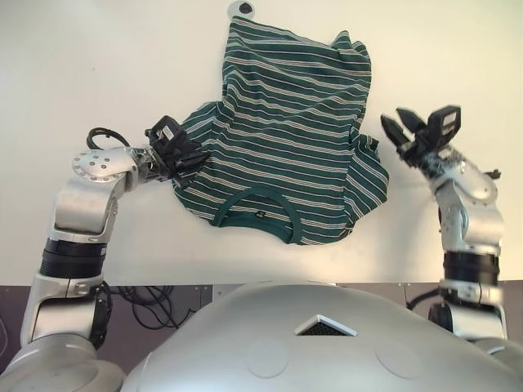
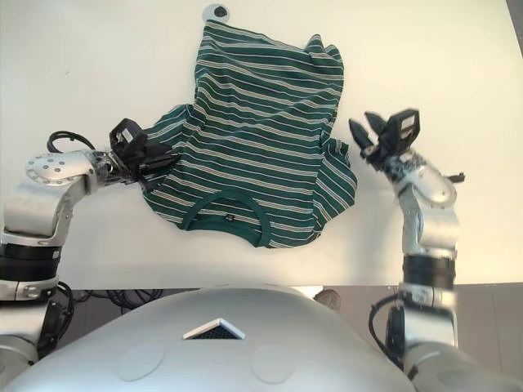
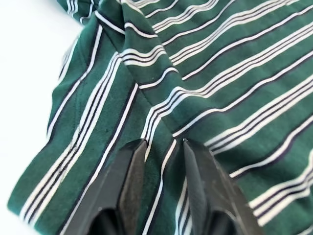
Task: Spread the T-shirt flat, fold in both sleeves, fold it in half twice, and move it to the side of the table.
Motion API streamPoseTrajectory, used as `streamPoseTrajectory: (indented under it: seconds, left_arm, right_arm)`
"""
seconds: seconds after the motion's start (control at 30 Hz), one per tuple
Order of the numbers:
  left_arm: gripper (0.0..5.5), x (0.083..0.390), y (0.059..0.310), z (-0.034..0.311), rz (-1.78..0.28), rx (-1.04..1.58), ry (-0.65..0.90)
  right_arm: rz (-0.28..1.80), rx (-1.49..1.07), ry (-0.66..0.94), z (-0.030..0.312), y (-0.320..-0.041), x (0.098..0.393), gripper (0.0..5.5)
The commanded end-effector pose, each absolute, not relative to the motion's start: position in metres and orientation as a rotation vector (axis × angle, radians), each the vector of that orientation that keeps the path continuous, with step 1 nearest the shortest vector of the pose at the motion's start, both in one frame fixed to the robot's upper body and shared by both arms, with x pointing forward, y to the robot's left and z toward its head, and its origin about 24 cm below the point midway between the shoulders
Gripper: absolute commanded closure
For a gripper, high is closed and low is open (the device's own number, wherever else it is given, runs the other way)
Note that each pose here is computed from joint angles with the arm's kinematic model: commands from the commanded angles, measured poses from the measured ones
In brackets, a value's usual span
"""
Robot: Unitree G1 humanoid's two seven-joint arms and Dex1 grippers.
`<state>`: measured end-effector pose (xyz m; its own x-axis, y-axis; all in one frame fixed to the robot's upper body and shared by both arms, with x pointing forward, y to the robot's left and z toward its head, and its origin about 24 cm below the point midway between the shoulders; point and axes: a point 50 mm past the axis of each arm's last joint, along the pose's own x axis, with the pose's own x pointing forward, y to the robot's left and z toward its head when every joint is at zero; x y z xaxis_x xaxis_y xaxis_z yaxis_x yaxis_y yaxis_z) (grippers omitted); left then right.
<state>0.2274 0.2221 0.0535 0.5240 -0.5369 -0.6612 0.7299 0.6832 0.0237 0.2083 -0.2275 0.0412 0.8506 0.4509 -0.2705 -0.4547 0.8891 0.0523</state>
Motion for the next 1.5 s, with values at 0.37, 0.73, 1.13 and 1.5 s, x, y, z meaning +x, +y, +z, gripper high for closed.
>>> streamPoseTrajectory:
  seconds: [0.37, 0.73, 1.13, 1.5]
  left_arm:
    - [4.18, 0.195, 0.241, 0.039, -0.758, 0.418, 0.884]
    - [4.18, 0.168, 0.225, 0.040, -0.703, 0.356, 0.934]
    - [3.84, 0.181, 0.222, 0.073, -0.818, 0.170, 0.841]
    - [3.15, 0.303, 0.213, 0.099, -0.449, 0.100, 0.362]
  right_arm:
    - [0.652, -0.321, 0.775, 0.022, -0.230, 0.128, 3.75]
    - [0.574, -0.422, 0.793, 0.039, -0.262, 0.135, 3.75]
    - [0.610, -0.355, 0.728, 0.076, -0.260, 0.142, 3.39]
    - [0.423, -0.081, 0.309, 0.088, -0.237, 0.254, 2.56]
